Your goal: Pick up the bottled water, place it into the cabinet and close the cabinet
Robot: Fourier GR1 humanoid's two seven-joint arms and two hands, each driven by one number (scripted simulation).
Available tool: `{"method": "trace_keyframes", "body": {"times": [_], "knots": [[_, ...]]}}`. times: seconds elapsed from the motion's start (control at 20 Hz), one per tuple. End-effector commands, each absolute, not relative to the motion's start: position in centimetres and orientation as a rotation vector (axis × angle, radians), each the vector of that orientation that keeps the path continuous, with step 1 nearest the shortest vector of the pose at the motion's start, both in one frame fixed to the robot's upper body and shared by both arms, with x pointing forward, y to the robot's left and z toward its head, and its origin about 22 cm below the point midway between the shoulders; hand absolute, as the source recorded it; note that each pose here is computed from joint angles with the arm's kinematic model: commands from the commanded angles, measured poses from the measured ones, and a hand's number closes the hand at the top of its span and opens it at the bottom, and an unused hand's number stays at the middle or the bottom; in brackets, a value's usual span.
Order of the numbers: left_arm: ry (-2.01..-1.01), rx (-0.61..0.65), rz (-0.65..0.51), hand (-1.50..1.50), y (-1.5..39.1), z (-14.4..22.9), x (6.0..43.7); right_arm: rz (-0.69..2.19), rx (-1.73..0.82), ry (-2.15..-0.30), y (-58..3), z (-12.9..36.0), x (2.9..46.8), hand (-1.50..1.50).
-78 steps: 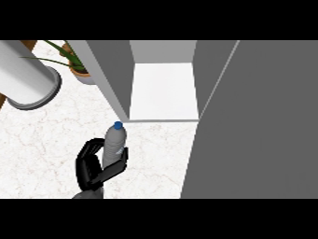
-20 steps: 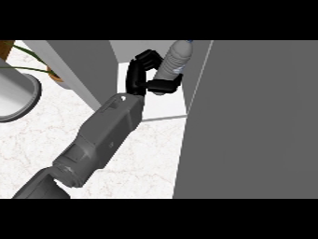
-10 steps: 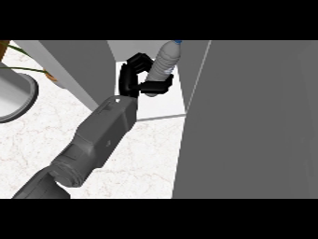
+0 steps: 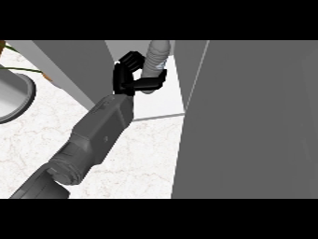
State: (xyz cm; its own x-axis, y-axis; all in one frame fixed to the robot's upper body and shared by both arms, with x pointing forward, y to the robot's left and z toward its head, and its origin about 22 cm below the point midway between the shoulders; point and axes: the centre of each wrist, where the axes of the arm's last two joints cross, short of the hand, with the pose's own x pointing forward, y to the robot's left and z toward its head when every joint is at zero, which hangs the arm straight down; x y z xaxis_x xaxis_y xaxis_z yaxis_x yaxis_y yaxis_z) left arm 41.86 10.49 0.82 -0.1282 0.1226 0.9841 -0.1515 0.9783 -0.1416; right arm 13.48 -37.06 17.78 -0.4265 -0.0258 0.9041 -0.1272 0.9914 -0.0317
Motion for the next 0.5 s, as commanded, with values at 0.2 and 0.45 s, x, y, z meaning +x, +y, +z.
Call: {"method": "trace_keyframes", "body": {"times": [0.2,0.45], "knots": [[-1.692,0.071,0.223,-1.5,10.9,1.4,42.4,0.107,0.113,-2.011,-36.6,17.6,13.6,-1.5],[-1.716,0.08,0.224,-1.5,11.0,0.6,42.0,0.089,0.133,-2.013,-36.8,16.8,13.7,-1.5]]}}
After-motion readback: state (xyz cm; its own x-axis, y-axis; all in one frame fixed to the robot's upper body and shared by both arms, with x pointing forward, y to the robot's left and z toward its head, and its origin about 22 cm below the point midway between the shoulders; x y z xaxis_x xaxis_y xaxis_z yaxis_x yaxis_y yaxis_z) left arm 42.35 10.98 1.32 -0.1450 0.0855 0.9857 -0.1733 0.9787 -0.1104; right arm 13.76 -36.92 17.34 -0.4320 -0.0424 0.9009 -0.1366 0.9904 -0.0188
